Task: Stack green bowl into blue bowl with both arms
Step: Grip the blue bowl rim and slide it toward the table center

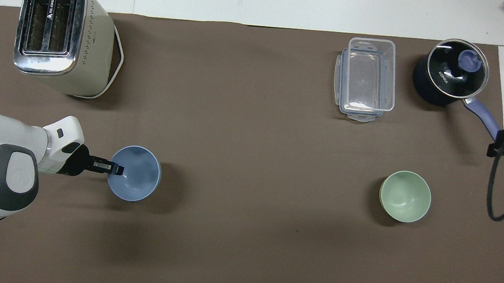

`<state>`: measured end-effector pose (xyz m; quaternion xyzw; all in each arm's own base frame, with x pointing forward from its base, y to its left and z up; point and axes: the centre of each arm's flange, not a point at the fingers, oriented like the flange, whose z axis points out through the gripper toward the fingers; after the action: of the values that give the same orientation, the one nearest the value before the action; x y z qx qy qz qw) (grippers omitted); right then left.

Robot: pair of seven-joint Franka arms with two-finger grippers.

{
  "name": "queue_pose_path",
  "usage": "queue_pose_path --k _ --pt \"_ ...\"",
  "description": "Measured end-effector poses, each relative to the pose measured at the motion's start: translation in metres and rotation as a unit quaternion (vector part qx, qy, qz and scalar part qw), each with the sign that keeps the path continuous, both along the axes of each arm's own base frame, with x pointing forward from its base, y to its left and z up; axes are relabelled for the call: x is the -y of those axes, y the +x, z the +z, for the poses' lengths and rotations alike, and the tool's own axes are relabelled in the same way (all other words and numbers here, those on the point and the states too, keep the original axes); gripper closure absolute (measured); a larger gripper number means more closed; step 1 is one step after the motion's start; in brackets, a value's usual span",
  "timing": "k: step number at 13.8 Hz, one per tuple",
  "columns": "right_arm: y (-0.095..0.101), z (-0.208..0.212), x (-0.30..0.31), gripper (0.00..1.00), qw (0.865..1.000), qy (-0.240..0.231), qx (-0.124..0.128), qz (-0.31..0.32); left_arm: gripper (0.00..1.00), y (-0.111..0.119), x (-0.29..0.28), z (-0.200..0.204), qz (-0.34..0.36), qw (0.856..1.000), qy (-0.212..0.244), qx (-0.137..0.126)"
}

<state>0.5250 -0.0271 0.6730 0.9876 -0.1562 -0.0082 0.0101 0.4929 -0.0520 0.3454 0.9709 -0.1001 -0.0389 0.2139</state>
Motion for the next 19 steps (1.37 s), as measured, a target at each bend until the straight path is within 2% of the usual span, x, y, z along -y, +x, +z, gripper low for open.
queue_pose_path --k 5,10,15,17,19 --pt "0.0 0.0 0.0 0.0 1.0 0.0 0.0 0.0 0.95 -0.008 0.093 0.009 0.021 1.0 0.018 -0.015" --pt "0.0 0.0 0.0 0.0 1.0 0.0 0.0 0.0 0.95 -0.044 0.204 0.012 0.05 0.998 0.034 -0.014" --pt "0.0 0.0 0.0 0.0 1.0 0.0 0.0 0.0 0.95 -0.081 0.269 -0.028 0.047 0.997 0.055 -0.016" --pt "0.0 0.0 0.0 0.0 1.0 0.0 0.0 0.0 0.94 -0.089 0.28 -0.042 0.044 0.997 0.063 -0.018" --pt "0.0 0.0 0.0 0.0 1.0 0.0 0.0 0.0 0.78 -0.087 0.279 -0.046 0.046 0.997 0.064 -0.017"
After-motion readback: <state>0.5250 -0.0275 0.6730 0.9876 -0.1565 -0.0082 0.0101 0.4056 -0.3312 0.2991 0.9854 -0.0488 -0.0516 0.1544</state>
